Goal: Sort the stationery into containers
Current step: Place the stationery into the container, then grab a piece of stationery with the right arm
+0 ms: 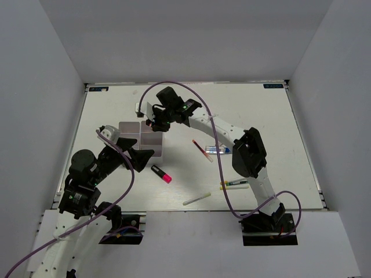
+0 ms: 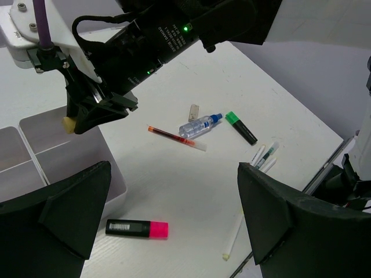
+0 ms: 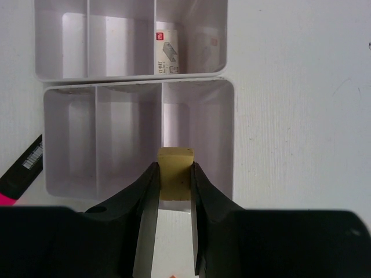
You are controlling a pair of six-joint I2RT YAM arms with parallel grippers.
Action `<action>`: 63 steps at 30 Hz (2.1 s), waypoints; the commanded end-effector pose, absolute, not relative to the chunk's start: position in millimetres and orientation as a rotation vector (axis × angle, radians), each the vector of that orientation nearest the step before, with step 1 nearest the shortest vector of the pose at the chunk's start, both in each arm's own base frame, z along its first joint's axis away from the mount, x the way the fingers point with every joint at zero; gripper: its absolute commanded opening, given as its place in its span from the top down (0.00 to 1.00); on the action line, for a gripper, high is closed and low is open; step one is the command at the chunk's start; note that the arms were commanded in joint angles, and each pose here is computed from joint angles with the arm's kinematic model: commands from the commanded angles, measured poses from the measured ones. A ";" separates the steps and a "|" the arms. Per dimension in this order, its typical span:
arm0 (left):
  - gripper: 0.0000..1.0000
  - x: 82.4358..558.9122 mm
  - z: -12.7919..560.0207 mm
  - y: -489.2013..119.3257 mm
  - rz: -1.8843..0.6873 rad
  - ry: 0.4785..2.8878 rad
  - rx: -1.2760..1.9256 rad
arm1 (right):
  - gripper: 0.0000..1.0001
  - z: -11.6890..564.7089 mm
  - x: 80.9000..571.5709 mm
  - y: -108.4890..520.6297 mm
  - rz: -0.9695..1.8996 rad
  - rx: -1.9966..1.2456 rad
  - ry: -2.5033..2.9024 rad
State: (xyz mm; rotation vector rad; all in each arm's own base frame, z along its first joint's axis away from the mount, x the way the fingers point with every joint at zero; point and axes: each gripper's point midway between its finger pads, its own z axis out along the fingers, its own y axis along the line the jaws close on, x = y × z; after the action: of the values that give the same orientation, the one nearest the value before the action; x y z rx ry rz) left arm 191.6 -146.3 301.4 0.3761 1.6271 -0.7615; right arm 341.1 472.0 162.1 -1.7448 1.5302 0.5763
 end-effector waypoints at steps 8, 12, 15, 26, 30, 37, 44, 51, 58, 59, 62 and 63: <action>0.00 192.0 302.9 -145.9 -0.750 1.611 0.397 | 0.74 180.7 360.2 485.2 0.516 -1.678 1.472; 0.00 193.1 302.8 -144.7 -0.742 1.612 0.390 | 0.64 179.9 362.8 483.6 0.503 -1.670 1.478; 0.00 193.1 302.8 -144.7 -0.742 1.612 0.389 | 0.44 181.5 361.3 483.6 0.506 -1.668 1.480; 0.00 191.5 304.8 -144.2 -0.742 1.603 0.390 | 0.60 234.9 348.8 470.2 0.549 -1.610 1.455; 0.08 191.5 304.8 -144.2 -0.742 1.603 0.390 | 0.80 261.2 336.1 430.3 0.497 -1.563 1.478; 0.91 200.2 280.7 -153.6 -0.778 1.687 0.402 | 0.96 213.3 304.6 315.5 0.379 -1.509 1.616; 0.32 217.1 238.0 -166.8 -0.836 1.924 0.388 | 0.55 160.3 248.4 206.2 0.229 -1.647 1.711; 0.23 212.5 242.2 -168.7 -0.856 1.906 0.406 | 0.52 121.5 241.3 145.0 0.015 -1.588 1.899; 0.20 205.7 252.5 -162.4 -0.841 1.861 0.372 | 0.53 128.1 270.6 101.4 -0.184 -1.277 2.045; 0.20 204.0 253.4 -160.1 -0.831 1.857 0.364 | 0.53 129.2 274.9 95.1 -0.198 -1.236 2.058; 0.18 199.5 264.7 -152.2 -0.801 1.808 0.331 | 0.53 124.7 278.4 79.7 -0.236 -1.150 2.110; 0.18 197.3 266.4 -150.3 -0.800 1.803 0.317 | 0.51 125.1 280.9 73.1 -0.254 -1.112 2.125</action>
State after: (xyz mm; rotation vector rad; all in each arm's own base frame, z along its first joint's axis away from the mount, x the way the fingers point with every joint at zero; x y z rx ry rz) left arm 202.4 -156.9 252.8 0.3529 1.8483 -0.8179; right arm 267.7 88.6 116.1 -1.2722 2.1091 -0.1821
